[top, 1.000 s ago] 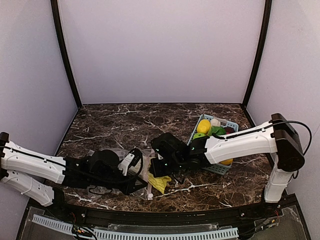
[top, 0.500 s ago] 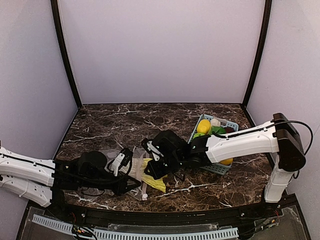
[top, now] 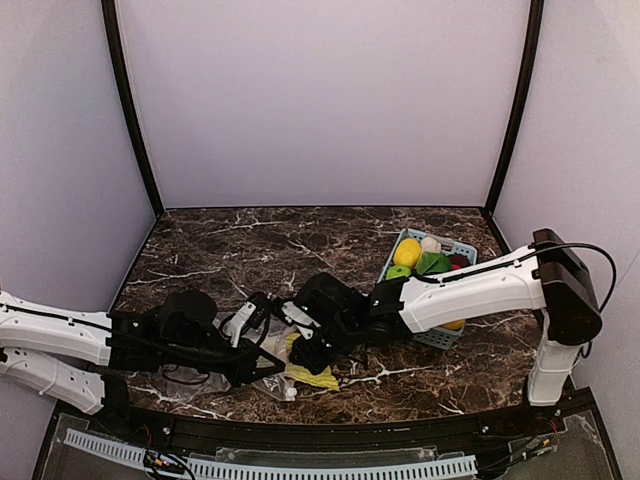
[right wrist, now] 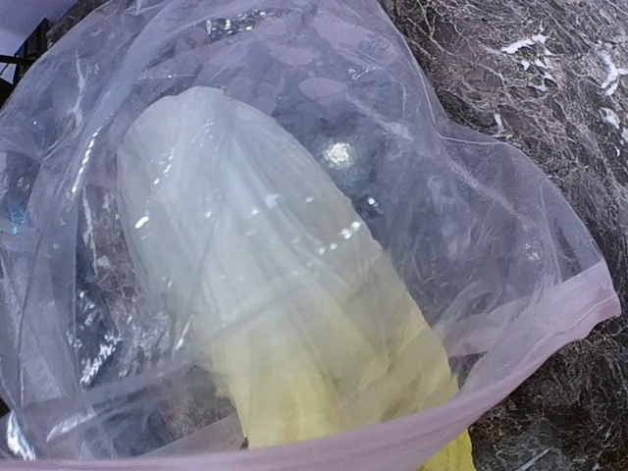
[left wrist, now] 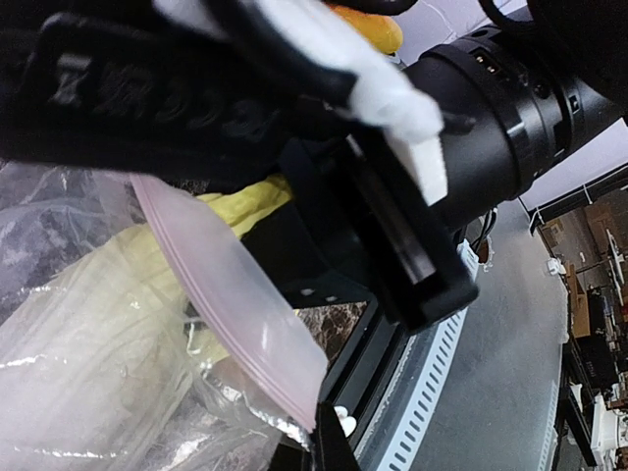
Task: Place the food in the zip-top bag and seal the zipper
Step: Adjust the fake vegetable in the zipper food storage bag.
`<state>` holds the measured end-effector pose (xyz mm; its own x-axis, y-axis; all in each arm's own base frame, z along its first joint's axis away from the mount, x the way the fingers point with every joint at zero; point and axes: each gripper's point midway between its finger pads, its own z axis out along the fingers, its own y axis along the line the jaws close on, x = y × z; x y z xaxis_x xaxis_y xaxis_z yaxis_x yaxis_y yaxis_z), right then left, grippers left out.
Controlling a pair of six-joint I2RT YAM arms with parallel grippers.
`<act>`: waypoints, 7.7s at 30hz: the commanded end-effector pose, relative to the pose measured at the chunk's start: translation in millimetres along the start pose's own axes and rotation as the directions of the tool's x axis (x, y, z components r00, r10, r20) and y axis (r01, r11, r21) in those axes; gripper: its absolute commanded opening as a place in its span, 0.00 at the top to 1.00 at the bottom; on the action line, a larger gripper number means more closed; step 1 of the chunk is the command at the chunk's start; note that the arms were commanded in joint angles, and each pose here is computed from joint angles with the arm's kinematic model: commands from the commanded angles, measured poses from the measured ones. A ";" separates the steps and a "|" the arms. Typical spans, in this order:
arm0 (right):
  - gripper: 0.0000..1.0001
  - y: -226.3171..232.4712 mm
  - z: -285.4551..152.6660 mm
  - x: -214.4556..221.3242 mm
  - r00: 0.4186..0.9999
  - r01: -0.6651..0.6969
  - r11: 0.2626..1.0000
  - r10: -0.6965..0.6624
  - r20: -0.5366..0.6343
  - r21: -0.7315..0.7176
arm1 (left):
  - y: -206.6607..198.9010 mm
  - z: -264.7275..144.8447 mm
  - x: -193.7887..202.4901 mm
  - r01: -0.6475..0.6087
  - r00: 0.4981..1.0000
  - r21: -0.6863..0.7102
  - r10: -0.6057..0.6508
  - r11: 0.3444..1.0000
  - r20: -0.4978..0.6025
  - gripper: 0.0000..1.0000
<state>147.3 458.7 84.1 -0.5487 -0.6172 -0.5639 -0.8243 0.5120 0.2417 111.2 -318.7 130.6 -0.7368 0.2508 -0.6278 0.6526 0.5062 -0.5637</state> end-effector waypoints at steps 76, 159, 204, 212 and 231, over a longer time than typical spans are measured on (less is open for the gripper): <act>0.01 -29.0 -29.9 33.2 0.942 -0.236 0.966 0.255 0.217 -0.109 | 16.7 16.6 13.7 0.127 0.990 0.077 -0.122 0.989 -0.066 0.99; 1.00 21.8 -17.3 12.3 0.960 -0.038 0.938 0.130 0.248 -0.346 | 52.0 -15.9 -71.5 0.064 0.984 -0.258 -0.105 0.964 -0.146 0.34; 1.00 -7.8 -33.7 -39.2 0.920 -0.131 0.986 0.160 0.358 -0.105 | -28.1 22.3 -130.4 0.240 0.970 0.201 -0.229 0.950 -0.078 0.99; 1.00 -45.1 -65.9 -58.1 0.836 -0.289 0.957 0.234 0.496 0.036 | -30.3 21.1 -125.0 0.259 0.966 0.213 -0.252 0.942 -0.058 0.99; 0.49 -7.5 -85.1 -36.5 0.884 -0.162 0.986 0.168 0.436 -0.051 | 5.9 9.5 -151.4 0.323 0.927 0.115 -0.338 0.939 0.159 0.99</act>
<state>184.2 428.8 155.4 -0.5720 -0.1870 -0.7986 -0.6911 0.6342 0.3466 215.5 -372.8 207.3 -0.8901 0.0133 -0.4555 0.4127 0.4477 -0.7933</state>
